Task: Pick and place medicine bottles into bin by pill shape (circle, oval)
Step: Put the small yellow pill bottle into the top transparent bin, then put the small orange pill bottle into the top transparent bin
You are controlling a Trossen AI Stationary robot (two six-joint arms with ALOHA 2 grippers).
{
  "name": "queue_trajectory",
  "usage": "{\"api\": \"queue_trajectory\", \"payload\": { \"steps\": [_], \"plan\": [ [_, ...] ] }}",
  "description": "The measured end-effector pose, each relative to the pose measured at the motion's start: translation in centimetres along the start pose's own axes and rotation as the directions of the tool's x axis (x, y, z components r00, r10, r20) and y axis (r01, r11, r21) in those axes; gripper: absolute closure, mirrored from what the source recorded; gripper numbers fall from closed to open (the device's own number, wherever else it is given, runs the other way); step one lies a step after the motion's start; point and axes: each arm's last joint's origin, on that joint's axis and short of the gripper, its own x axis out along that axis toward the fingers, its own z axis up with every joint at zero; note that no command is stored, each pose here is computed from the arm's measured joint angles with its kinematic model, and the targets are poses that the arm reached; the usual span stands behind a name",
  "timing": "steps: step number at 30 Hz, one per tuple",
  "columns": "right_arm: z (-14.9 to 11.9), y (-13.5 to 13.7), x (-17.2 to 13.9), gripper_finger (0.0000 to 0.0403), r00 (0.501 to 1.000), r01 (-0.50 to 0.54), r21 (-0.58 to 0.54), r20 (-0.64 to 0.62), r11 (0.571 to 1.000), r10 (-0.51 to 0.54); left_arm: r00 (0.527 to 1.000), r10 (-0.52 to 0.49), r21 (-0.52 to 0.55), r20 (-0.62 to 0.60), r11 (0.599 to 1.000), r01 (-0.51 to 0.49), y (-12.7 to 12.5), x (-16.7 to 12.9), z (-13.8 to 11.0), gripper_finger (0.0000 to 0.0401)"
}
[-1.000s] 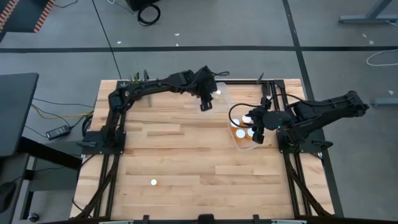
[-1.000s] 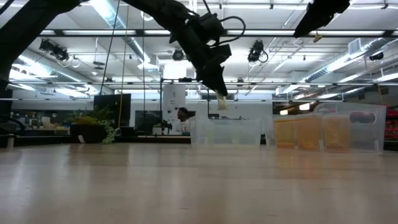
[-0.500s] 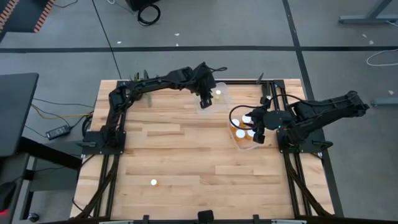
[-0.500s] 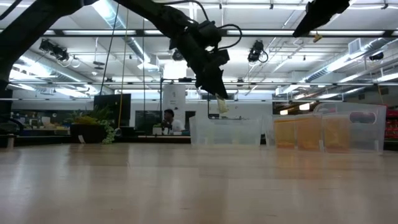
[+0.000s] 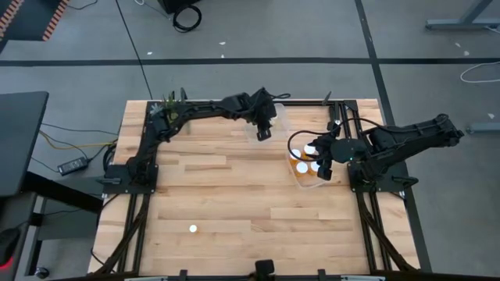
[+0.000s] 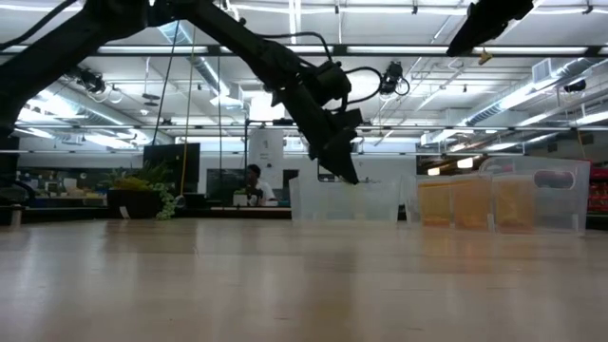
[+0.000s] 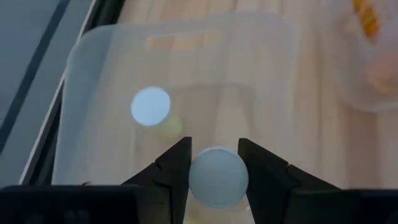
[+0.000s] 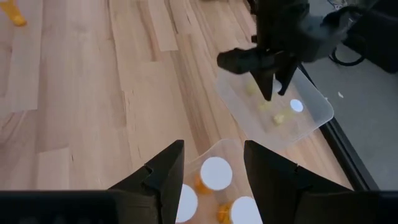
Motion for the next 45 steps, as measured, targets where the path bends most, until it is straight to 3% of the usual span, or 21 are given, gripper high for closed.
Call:
{"api": "queue_trajectory", "payload": {
  "steps": [6,23,37,45],
  "plan": [
    [0.03,0.01,0.0,0.0228,1.0,-0.001,0.002,0.003,1.0,0.001,0.999,0.041,0.038,-0.012,0.998,-0.041,0.17,0.55,-0.26,0.0273],
    [0.1,0.03,0.0,0.0228,1.0,-0.003,0.014,0.009,1.0,0.002,0.996,0.043,0.081,-0.08,0.996,-0.036,0.0,0.51,-0.86,0.0273],
    [0.1,0.03,0.0,0.0228,1.0,-0.003,0.01,0.009,1.0,0.003,0.994,0.037,0.105,-0.102,0.994,-0.026,-0.07,0.5,-1.07,0.0247],
    [0.1,0.03,0.0,0.0228,1.0,-0.002,0.011,0.009,1.0,0.002,0.994,0.036,0.106,-0.106,0.994,-0.024,-0.09,0.49,-1.11,0.0206]
  ]
}}
